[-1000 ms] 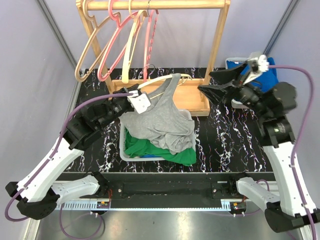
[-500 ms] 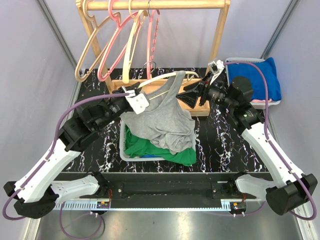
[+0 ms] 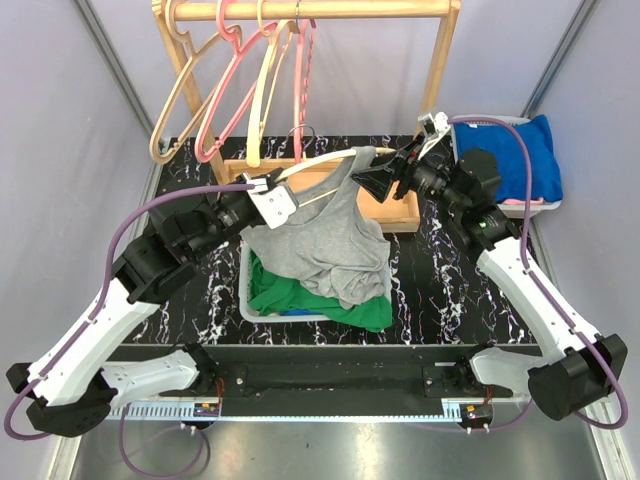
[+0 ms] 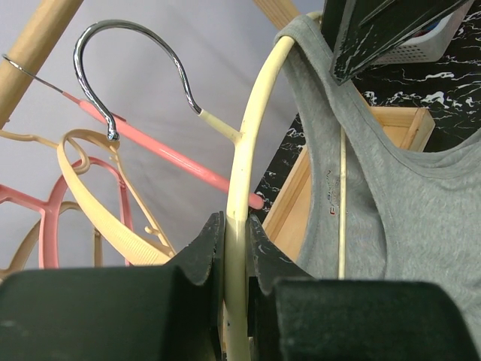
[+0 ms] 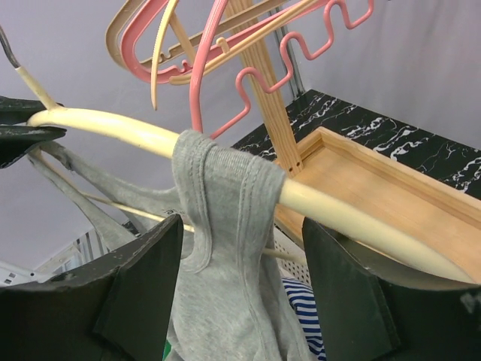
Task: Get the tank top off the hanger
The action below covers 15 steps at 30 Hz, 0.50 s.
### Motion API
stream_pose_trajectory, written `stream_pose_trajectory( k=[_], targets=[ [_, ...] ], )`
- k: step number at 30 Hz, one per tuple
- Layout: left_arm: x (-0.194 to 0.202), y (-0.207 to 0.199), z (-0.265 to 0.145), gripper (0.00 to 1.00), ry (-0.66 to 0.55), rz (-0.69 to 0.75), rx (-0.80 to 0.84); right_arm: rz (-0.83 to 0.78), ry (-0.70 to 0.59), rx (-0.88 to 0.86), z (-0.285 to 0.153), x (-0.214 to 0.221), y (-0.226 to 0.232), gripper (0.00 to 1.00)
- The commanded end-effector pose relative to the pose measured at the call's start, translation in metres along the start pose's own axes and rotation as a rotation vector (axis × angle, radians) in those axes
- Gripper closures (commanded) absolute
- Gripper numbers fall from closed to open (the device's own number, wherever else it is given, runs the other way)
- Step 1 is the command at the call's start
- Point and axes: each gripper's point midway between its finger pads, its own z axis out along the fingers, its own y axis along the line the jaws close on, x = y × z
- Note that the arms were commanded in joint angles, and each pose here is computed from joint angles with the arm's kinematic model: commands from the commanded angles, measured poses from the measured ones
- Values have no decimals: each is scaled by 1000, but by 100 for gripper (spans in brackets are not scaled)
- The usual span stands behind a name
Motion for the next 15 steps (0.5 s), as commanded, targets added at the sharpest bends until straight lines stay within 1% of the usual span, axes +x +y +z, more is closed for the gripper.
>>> stream_pose_trajectory(
  k=[1, 2, 3, 6, 7, 9, 10, 13, 15],
  targets=[
    [-44, 28, -16, 98, -147, -13, -75, -54, -78, -35, 10, -25, 10, 30],
    [-45, 28, -16, 98, -148, -12, -74, -55, -76, -44, 12, -24, 13, 31],
    [-44, 28, -16, 98, -146, -11, -73, -54, -76, -48, 13, -25, 13, 35],
    [-44, 28, -15, 98, -146, -9, -73, -56, -73, -61, 15, -27, 19, 41],
    [-43, 26, -15, 97, -145, -9, -67, -57, -72, -62, 15, -27, 20, 47],
    [-42, 24, -14, 96, -143, -9, -63, -56, -64, -57, 14, -28, 21, 52],
    [-42, 25, -15, 96, -145, -9, -65, -58, -61, -52, 12, -28, 21, 56],
    [-39, 22, -14, 94, -138, 1, -60, -61, -50, -28, 6, -27, 21, 58],
    [-38, 21, -14, 94, -136, 3, -57, -72, -35, -6, -1, -25, 21, 57]
  ],
)
